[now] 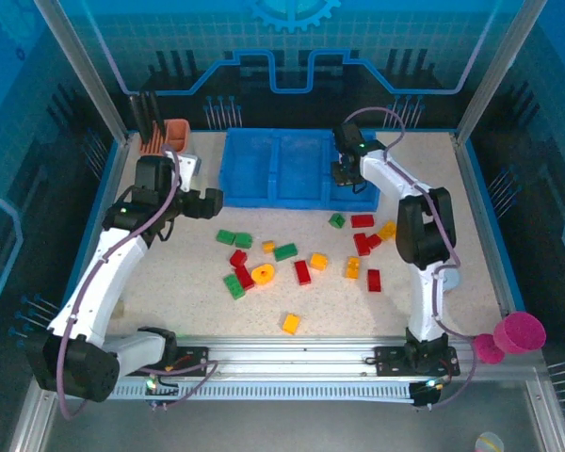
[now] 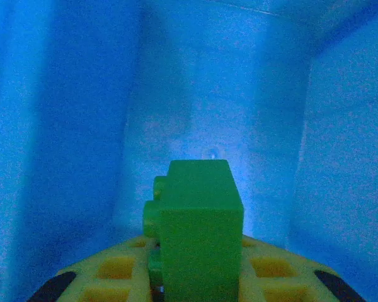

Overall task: Sort the legos into containers by color
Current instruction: Place the lego in the container.

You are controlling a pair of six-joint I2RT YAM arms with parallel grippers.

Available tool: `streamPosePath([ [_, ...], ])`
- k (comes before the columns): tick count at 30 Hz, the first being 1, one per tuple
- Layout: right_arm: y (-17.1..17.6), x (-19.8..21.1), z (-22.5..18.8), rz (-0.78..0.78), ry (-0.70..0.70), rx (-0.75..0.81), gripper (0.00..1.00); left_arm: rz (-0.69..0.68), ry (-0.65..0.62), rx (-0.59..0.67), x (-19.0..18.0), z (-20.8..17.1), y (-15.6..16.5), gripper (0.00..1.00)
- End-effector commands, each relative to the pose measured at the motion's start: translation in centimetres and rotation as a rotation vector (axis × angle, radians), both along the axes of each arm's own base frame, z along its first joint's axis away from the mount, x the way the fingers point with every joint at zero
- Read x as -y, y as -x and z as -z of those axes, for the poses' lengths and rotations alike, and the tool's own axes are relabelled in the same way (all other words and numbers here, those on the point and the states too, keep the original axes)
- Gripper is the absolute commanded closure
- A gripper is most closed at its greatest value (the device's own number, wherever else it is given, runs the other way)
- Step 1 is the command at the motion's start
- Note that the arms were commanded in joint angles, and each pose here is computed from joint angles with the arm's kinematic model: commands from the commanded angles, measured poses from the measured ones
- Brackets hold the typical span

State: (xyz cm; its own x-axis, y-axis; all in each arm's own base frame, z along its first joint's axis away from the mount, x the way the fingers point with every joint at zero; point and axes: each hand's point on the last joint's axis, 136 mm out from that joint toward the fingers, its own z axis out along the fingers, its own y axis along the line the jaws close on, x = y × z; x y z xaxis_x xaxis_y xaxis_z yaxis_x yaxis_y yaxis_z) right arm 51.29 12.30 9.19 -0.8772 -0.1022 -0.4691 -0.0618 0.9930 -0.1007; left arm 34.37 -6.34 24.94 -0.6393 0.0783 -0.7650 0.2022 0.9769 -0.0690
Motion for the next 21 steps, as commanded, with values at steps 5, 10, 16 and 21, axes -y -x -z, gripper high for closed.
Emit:
streamPosePath([
  [5,-2.1,0.4,-0.7,0.007,-0.039,0.037,0.72,0.005,-0.049,-0.026,0.0,0.3,-0.1,0.01],
  [10,-1.1,0.0,-1.9,-0.007,-0.051,0.036,0.57,0.011,-0.046,-0.045,0.4,1.0,-0.6,0.01],
  [16,0.9,-0.2,-3.6,0.009,-0.105,0.041,0.47,0.016,-0.053,-0.066,0.5,1.6,-0.8,0.01],
  [21,4.4,-0.7,-4.6,0.039,-0.153,0.021,0.47,0.019,-0.045,-0.057,0.7,1.7,-0.9,0.01],
])
